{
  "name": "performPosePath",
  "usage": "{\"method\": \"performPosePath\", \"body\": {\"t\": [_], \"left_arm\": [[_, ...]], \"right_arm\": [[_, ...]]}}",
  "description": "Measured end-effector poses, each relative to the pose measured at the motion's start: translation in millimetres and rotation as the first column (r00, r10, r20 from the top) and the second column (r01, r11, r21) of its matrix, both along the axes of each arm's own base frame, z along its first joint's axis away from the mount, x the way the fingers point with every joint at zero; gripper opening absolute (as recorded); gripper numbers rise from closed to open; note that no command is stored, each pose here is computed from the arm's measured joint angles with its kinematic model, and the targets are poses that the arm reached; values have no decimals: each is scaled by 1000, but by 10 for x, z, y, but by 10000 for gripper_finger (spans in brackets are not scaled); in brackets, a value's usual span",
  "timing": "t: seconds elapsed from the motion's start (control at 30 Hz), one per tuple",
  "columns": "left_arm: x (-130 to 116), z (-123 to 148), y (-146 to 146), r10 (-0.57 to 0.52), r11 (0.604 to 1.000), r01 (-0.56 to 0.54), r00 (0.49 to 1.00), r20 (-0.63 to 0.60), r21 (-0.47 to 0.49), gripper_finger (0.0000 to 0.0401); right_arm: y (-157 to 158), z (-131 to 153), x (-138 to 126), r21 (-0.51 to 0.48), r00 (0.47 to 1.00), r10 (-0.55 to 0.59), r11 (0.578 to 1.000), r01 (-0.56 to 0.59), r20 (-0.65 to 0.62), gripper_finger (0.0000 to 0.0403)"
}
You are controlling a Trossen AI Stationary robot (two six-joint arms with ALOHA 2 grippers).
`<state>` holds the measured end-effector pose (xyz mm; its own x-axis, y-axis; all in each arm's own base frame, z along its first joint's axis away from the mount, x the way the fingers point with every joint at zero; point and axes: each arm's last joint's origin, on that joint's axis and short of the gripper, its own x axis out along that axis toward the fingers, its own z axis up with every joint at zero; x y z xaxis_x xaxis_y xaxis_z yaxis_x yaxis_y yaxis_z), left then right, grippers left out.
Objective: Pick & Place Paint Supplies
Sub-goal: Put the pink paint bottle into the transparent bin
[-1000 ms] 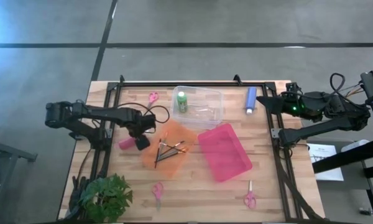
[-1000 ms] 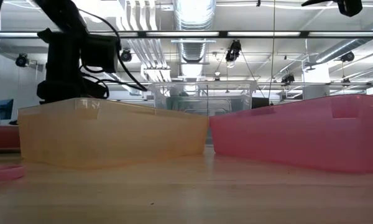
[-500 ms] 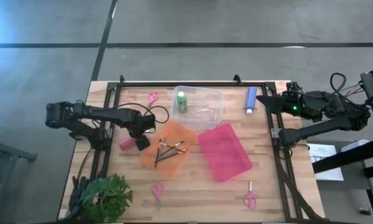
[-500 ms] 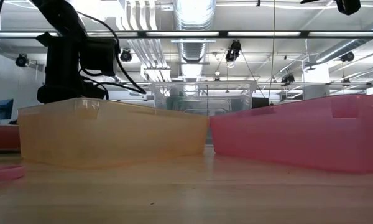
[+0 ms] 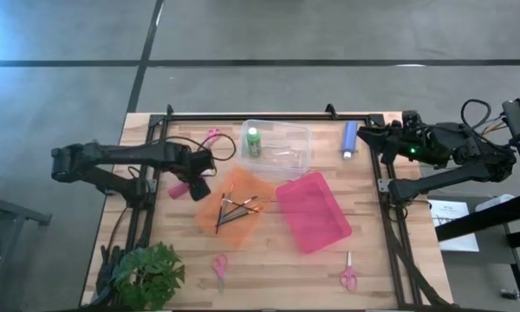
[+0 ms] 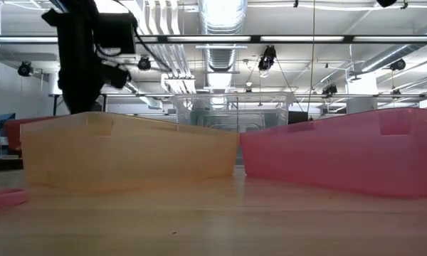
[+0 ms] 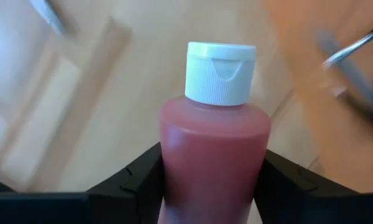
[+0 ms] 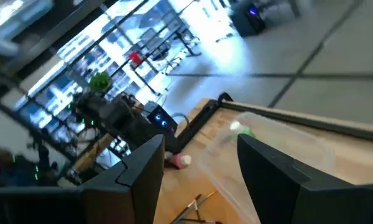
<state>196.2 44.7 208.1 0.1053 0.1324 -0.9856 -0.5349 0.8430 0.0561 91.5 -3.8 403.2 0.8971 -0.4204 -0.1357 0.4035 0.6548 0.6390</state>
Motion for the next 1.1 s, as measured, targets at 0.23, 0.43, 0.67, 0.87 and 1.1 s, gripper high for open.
{"method": "performPosePath", "body": {"t": [0.23,0.43,0.67,0.87,1.1], "left_arm": [[115,682,26,-124,989,101,967,224,110,221],[333,1277,73,-178,972,100,902,393,211,215],[681,1709,84,-281,942,150,843,458,301,214],[988,1879,-27,-372,911,221,804,463,348,214],[1252,1957,-245,-492,852,316,756,432,418,214]], "right_arm": [[61,99,176,-322,983,173,928,-185,-68,197],[117,118,528,-467,966,233,846,-259,-114,197],[45,21,1017,-424,962,253,863,-274,-106,197],[-42,144,1325,-401,955,243,868,-293,-172,197],[-19,273,1634,-384,842,314,781,-492,-439,197]]}}
